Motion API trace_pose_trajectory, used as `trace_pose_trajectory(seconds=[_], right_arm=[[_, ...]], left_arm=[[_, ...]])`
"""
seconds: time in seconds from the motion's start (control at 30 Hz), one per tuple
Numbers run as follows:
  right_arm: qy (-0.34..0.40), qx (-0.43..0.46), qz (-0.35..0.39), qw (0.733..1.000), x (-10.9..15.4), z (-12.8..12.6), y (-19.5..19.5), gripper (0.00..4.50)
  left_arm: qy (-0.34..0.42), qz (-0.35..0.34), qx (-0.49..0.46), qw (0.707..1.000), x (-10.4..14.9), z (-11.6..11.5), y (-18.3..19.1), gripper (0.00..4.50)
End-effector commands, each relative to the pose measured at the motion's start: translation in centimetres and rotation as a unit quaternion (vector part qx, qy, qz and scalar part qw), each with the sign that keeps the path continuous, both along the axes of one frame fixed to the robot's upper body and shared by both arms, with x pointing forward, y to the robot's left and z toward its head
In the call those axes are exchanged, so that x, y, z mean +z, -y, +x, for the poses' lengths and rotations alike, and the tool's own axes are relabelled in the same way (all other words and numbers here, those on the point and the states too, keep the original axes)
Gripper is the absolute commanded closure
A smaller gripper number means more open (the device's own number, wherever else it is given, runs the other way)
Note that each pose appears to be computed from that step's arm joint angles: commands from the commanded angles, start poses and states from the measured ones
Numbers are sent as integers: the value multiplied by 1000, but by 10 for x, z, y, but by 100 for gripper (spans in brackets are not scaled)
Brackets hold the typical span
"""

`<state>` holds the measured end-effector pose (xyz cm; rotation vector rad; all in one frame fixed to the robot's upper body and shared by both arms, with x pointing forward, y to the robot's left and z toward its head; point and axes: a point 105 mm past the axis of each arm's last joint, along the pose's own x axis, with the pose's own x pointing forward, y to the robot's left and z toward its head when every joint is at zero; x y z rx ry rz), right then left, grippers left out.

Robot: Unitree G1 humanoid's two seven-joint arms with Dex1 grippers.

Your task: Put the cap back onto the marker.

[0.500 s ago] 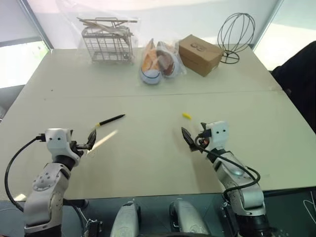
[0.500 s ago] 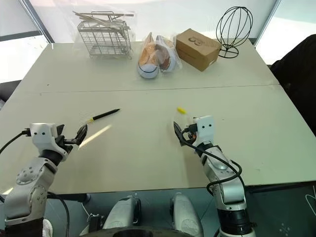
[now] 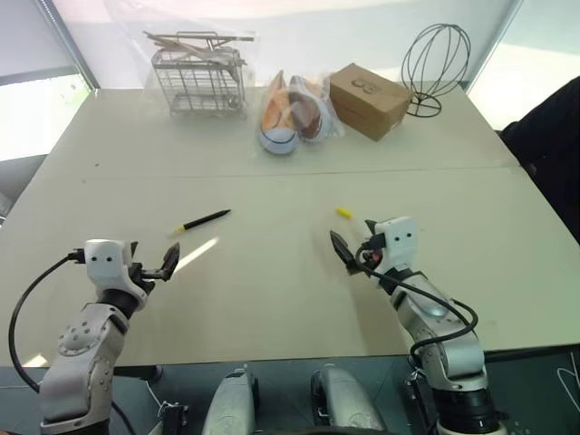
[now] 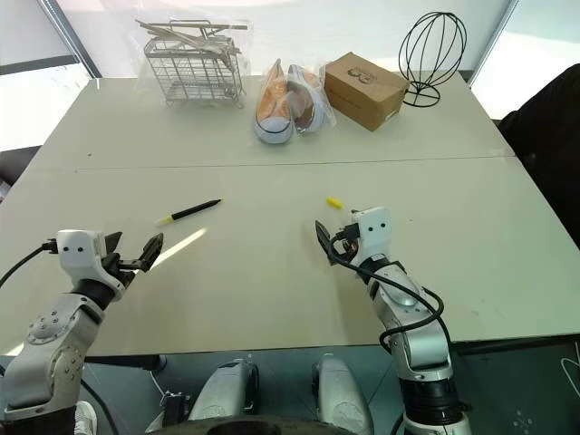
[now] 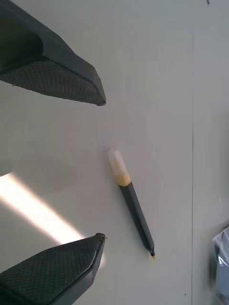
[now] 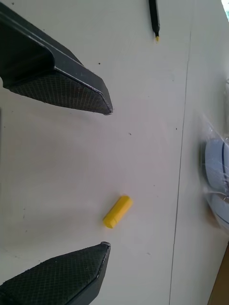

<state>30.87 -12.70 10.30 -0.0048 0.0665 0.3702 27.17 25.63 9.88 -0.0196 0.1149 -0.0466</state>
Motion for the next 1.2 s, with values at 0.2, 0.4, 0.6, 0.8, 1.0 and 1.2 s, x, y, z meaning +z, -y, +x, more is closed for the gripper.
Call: trace_pose_trajectory(seconds=[0.2, 0.4, 0.6, 0.8, 1.0, 1.2], right_arm=[[20, 22, 1, 1000, 12, 1, -4, 9], [16, 25, -3, 1000, 11, 0, -4, 9], [11, 48, -7, 999, 12, -2, -8, 9], [13, 152, -9, 988, 30, -13, -21, 9], [20, 222, -20, 975, 51, -21, -23, 9], [1, 289, -40, 957, 54, -35, -31, 9]], left_arm=[[21, 14, -12, 1000, 10, 3, 2, 0], [21, 13, -13, 1000, 8, 4, 1, 0], [19, 13, -19, 1000, 3, 4, -3, 0], [37, 51, -88, 994, 13, 15, 2, 0], [55, 86, -171, 980, 36, 31, 8, 0], [54, 123, -236, 963, 49, 54, 12, 0]])
